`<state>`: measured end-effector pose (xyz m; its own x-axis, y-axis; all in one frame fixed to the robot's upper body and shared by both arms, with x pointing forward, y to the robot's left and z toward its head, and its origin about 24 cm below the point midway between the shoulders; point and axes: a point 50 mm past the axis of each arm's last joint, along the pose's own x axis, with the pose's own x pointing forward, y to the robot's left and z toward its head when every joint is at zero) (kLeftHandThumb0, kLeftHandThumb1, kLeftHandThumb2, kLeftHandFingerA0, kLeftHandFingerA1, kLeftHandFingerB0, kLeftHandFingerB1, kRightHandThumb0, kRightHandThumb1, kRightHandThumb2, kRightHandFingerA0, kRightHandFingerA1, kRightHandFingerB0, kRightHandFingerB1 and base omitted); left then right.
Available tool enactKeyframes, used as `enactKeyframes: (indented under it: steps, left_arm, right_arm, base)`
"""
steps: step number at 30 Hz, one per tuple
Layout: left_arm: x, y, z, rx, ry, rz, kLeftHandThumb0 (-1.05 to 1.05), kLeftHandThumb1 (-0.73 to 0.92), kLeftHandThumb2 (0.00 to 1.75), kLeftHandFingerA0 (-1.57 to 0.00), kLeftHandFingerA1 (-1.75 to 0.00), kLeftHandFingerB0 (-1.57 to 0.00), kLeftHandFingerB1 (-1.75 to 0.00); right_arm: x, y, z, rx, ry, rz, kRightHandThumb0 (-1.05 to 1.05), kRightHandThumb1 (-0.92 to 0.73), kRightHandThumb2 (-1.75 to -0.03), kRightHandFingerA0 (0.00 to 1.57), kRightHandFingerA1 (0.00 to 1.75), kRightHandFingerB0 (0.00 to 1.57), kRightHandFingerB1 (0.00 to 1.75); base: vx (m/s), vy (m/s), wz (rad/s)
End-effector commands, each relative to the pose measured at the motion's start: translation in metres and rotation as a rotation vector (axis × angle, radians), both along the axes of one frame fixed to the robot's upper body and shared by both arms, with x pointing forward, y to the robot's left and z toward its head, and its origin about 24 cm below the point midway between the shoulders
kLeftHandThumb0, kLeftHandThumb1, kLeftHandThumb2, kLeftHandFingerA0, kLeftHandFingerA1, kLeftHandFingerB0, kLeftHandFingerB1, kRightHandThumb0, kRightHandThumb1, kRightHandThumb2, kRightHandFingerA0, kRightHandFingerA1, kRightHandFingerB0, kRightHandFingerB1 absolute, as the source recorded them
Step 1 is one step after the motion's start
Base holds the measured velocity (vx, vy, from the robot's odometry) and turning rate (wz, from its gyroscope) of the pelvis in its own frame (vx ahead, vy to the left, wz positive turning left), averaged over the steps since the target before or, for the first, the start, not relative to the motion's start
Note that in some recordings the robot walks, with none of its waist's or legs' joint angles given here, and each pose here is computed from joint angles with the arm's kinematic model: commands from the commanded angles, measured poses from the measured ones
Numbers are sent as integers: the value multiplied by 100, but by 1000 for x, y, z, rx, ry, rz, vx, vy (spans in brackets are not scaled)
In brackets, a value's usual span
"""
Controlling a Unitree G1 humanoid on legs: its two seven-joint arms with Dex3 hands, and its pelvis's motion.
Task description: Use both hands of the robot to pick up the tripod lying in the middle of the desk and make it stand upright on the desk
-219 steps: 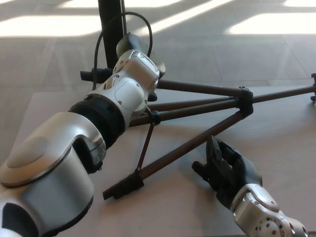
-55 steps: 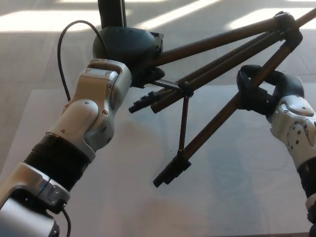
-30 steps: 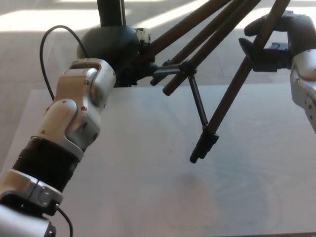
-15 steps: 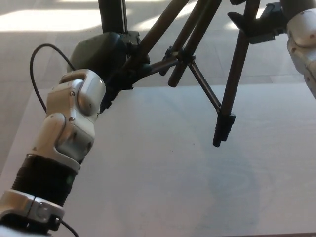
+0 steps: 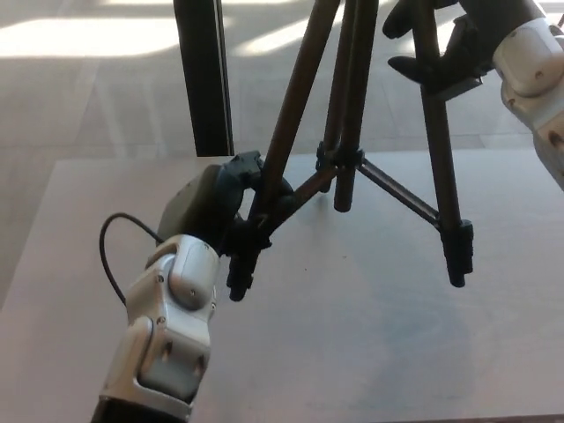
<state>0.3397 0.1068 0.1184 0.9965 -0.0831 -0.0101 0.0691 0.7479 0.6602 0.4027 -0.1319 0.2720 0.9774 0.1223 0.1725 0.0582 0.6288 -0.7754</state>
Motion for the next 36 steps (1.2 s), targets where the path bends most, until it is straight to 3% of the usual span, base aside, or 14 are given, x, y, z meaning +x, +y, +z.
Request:
enactKeyframes:
  steps: [1, 6, 9, 13, 17, 18, 21, 22, 23, 24, 27, 31, 34, 36]
  left_arm:
    - [-26, 27, -43, -97, 202, 255, -31, 72, 77, -77, -153, -52, -75]
    - [-30, 29, -53, -46, 210, 243, -27, 62, 97, -77, -172, -63, -127]
    - [-30, 31, -56, 7, 221, 242, -25, 65, 98, -76, -175, -66, -120]
    - [-33, 40, -62, 78, 232, 245, -27, 71, 95, -84, -175, -66, -158]
    - [-34, 56, -57, 143, 192, 243, -26, 67, 94, -82, -171, -66, -141]
    - [-34, 65, -56, 207, 182, 240, -29, 71, 89, -68, -147, -67, -90]
    - [-33, 71, -54, 247, 167, 239, -30, 72, 89, -74, -150, -67, -79]
    - [-34, 79, -54, 264, 155, 252, -32, 75, 87, -75, -144, -65, -91]
    - [-35, 84, -55, 256, 157, 260, -32, 75, 87, -75, -144, -65, -91]
    - [-35, 86, -55, 254, 160, 264, -34, 75, 86, -80, -146, -71, -96]
    - [-39, 90, -59, 252, 175, 255, -34, 73, 88, -79, -148, -72, -91]
    - [-41, 87, -64, 248, 219, 262, -32, 72, 90, -82, -173, -65, -130]
    - [-43, 83, -66, 241, 218, 256, -32, 67, 91, -82, -174, -67, -125]
    - [-43, 81, -67, 249, 224, 253, -32, 67, 92, -86, -171, -70, -91]
  right_arm:
    - [-8, -14, 6, -200, -105, -83, -17, -40, -125, 88, 167, 86, 136]
    - [-12, -11, -17, -197, -82, -47, -20, -39, -114, 94, 168, 88, 135]
    - [-13, -10, -24, -182, -81, -41, -19, -47, -114, 90, 169, 84, 131]
    - [-18, -17, -42, -143, -38, -28, -16, -46, -117, 92, 171, 84, 143]
    - [-21, -23, -54, -130, 12, -39, -23, -47, -119, 89, 170, 84, 142]
    - [-24, -30, -64, -88, 28, -44, -19, -49, -112, 89, 169, 84, 143]
    - [-27, -36, -71, -64, 44, -61, -20, -55, -105, 88, 169, 84, 138]
    - [-30, -42, -79, -49, 79, -87, -24, -51, -115, 115, 134, 94, 117]
    - [-32, -45, -84, -42, 103, -95, -24, -51, -115, 115, 134, 94, 117]
    - [-33, -47, -86, -45, 111, -96, -16, -46, -121, 86, 170, 79, 148]
    - [-34, -51, -91, -57, 140, -88, -17, -48, -118, 88, 168, 81, 147]
    - [-35, -49, -92, -31, 134, -84, -18, -45, -119, 85, 170, 79, 142]
    - [-35, -48, -89, -31, 136, -79, -15, -50, -115, 84, 170, 80, 138]
    - [-34, -48, -87, -30, 131, -80, -14, -50, -114, 83, 172, 79, 139]
  base:
    - [0, 0, 0]
    - [0, 0, 0]
    - [0, 0, 0]
    - [0, 0, 0]
    - [0, 0, 0]
    - [0, 0, 0]
    - [0, 0, 0]
    - [0, 0, 0]
    - [0, 0, 0]
    - [0, 0, 0]
    - [0, 0, 0]
    - [0, 0, 0]
    - [0, 0, 0]
    - [0, 0, 0]
